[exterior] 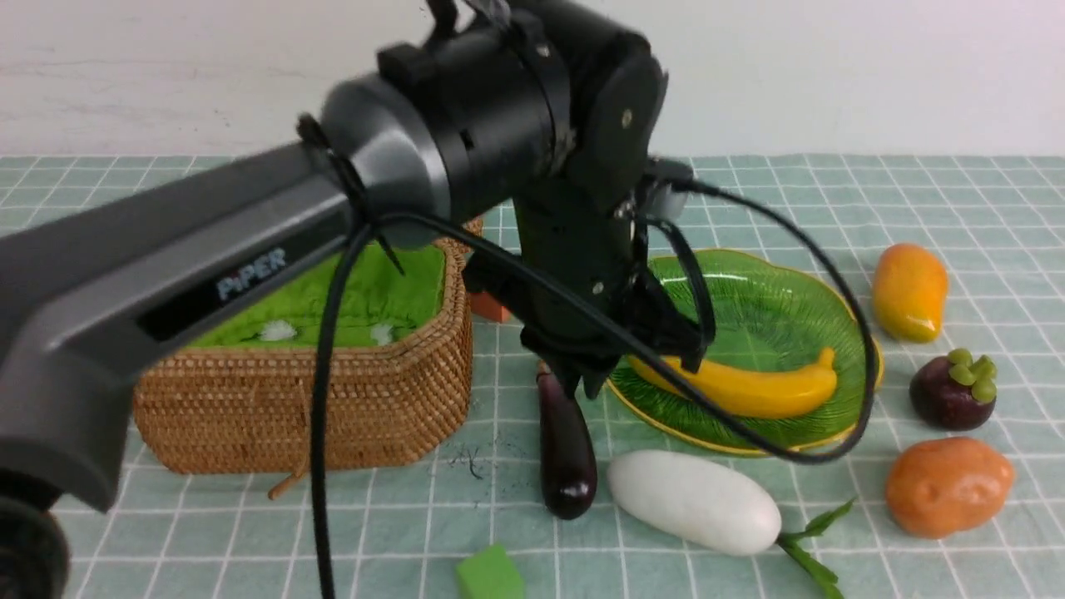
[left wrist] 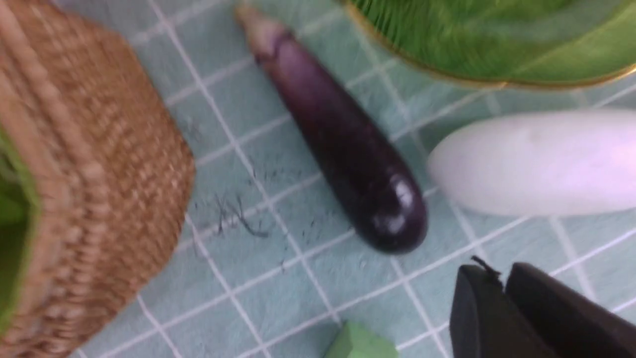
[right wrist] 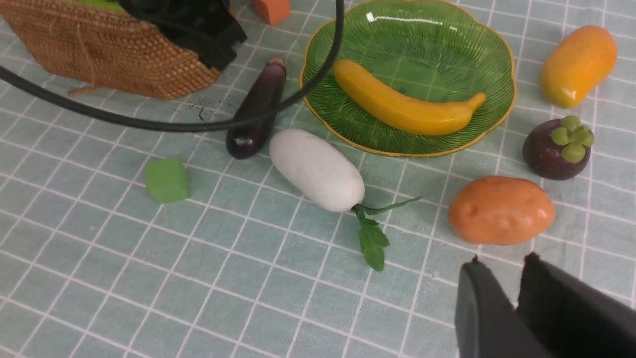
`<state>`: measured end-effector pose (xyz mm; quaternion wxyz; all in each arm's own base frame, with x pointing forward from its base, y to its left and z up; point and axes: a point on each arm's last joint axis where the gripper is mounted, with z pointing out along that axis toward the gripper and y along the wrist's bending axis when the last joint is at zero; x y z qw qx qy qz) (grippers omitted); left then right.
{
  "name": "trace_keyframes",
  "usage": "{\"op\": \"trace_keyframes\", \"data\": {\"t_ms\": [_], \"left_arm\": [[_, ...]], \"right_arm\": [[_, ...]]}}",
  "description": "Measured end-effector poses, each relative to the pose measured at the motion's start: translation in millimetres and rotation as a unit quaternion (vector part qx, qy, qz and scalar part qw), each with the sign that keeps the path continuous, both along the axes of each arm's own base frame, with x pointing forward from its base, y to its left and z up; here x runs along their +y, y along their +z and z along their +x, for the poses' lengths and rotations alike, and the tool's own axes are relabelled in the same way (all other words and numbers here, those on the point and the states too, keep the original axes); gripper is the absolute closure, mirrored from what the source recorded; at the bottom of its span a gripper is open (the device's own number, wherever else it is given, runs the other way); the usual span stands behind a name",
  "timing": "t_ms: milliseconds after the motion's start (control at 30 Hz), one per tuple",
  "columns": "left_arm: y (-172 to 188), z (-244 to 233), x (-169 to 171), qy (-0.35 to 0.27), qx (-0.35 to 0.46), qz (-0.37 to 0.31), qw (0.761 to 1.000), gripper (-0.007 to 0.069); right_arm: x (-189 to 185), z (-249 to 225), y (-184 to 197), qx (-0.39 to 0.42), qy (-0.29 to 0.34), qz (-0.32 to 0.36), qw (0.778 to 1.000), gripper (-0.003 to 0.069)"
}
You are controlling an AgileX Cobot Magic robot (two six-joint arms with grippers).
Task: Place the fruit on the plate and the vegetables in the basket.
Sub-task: Use the left arm to grab an eggplant and put it into the left basket
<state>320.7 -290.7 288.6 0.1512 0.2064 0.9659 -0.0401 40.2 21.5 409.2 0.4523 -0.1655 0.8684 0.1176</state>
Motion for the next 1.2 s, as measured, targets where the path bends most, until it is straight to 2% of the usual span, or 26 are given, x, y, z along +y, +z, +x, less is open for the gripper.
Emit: {"op": "trace_keyframes", "data": {"t_ms": [133,233,333,533,600,733,900,1033,1200], "left_arm": [[-37.5,17.2,-7.9,0.054,-0.010,0.016,0.998,0.0251],[-59.9,28.4,-12.9,0.070,-0.028,0.025,0.997,0.0155],[-83.1,37.7,-17.8,0.071,-0.041,0.034,0.996,0.0101],[-121.3,46.9,-20.0,0.084,-0.043,0.066,0.993,0.0119],[-121.9,47.8,-19.9,0.089,-0.047,0.066,0.993,0.0135],[-123.6,48.4,-21.1,0.095,-0.045,0.062,0.993,0.0223],[-114.4,48.2,-20.9,0.102,-0.030,0.076,0.991,0.0230],[-74.0,45.9,-21.0,0.090,-0.033,0.067,0.993,0.0230],[15.0,19.7,-12.4,0.017,-0.089,0.017,0.996,0.0230]], "right_arm": [[0.3,0.9,-6.1,-0.002,0.002,-0.002,1.000,0.0531],[0.4,1.1,-8.2,-0.005,0.006,-0.008,1.000,0.0531],[0.8,1.8,-10.3,-0.003,0.010,-0.013,1.000,0.0529],[1.0,1.8,-10.5,-0.005,0.014,-0.017,1.000,0.0529],[1.0,1.8,-10.5,-0.005,0.014,-0.018,1.000,0.0529],[1.2,1.7,-10.6,-0.004,0.015,-0.017,1.000,0.0529],[1.2,1.7,-10.5,-0.005,0.015,-0.016,1.000,0.0529],[1.7,2.1,-9.6,-0.009,0.016,-0.013,1.000,0.0529],[5.2,1.8,-7.6,-0.015,0.026,0.008,1.000,0.0529]]}}
